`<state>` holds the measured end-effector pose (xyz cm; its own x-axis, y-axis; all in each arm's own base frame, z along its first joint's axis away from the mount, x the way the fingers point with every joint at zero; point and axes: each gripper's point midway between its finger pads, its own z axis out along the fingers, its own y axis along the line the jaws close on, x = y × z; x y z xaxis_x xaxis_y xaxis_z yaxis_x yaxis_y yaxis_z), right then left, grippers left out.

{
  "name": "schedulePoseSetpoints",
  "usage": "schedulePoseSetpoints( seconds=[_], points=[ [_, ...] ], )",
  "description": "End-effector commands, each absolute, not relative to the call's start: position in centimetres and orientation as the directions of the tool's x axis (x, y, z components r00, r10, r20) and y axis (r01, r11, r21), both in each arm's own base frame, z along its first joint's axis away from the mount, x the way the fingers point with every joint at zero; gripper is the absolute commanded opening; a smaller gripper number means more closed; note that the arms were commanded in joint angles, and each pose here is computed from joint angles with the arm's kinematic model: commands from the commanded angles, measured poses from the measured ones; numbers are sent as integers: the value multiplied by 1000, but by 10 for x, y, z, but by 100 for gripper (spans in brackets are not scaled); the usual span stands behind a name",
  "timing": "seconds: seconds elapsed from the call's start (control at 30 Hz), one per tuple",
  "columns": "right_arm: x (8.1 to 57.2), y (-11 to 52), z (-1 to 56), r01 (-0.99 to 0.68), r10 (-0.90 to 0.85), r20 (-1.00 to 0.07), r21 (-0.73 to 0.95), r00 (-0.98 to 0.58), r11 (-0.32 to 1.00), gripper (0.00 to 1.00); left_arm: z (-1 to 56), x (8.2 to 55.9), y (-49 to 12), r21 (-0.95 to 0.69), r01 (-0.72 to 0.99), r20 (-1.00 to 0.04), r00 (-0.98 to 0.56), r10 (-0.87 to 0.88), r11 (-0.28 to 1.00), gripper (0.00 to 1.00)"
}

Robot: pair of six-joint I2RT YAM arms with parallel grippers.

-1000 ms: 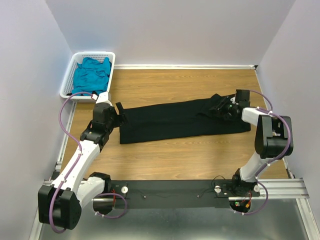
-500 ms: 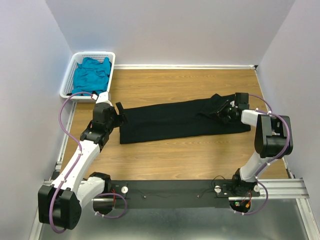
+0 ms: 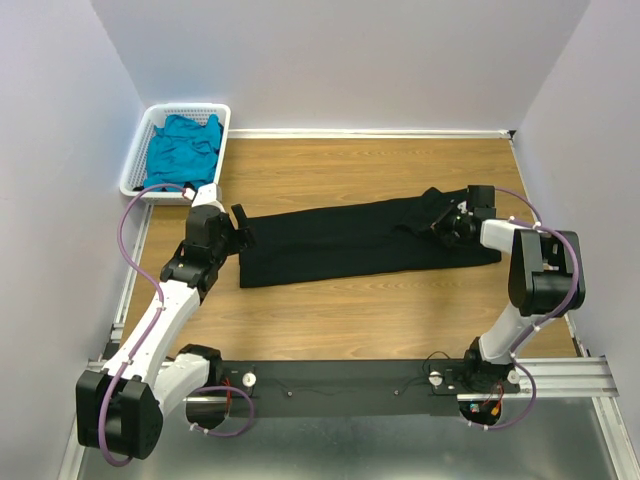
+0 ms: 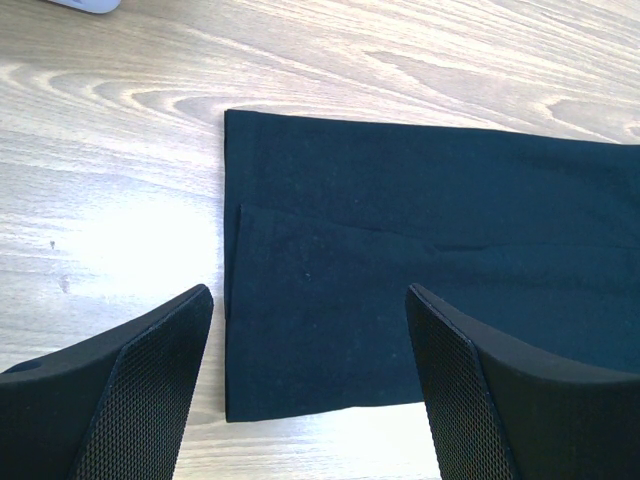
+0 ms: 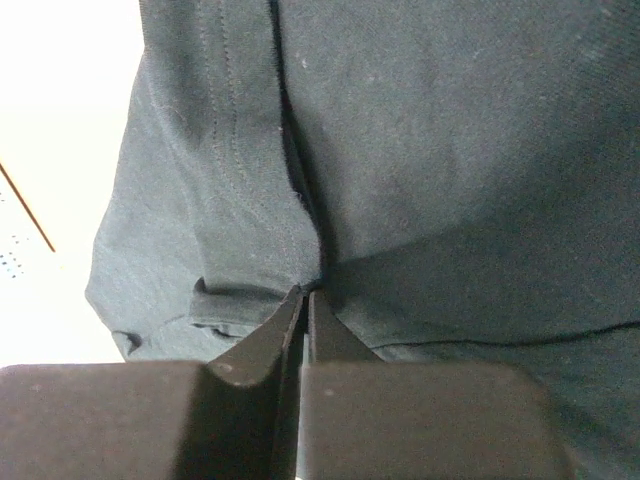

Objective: Fold and stack the t-shirts
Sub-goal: Fold the tshirt

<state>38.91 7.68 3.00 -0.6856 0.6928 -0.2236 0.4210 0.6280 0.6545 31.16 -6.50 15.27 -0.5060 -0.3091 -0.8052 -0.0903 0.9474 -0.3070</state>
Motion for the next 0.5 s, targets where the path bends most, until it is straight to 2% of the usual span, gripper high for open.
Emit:
schedulePoseSetpoints(
  seconds=[0.0, 0.03, 0.1, 0.33, 0.47],
  points=[
    [389, 78, 40, 407, 699, -245, 666, -672, 625, 7, 151, 312, -66, -308, -72, -811, -502, -301, 949, 86],
    [390, 76, 47, 400, 703, -264, 668, -661, 627, 3, 151, 312, -66, -308, -71, -810, -503, -301, 949, 85],
    [388, 75, 52, 407, 715, -272, 669, -645, 621, 1, 151, 312, -66, -309, -69, -811, -502, -301, 948, 86],
    [382, 67, 73, 424, 740, -317, 659, -593, 622, 1, 152, 312, -67, -311, -65, -812, -501, -301, 948, 85],
    [371, 71, 69, 457, 741, -305, 630, -598, 628, 1, 151, 312, -68, -312, -62, -810, -504, -300, 948, 86]
  ],
)
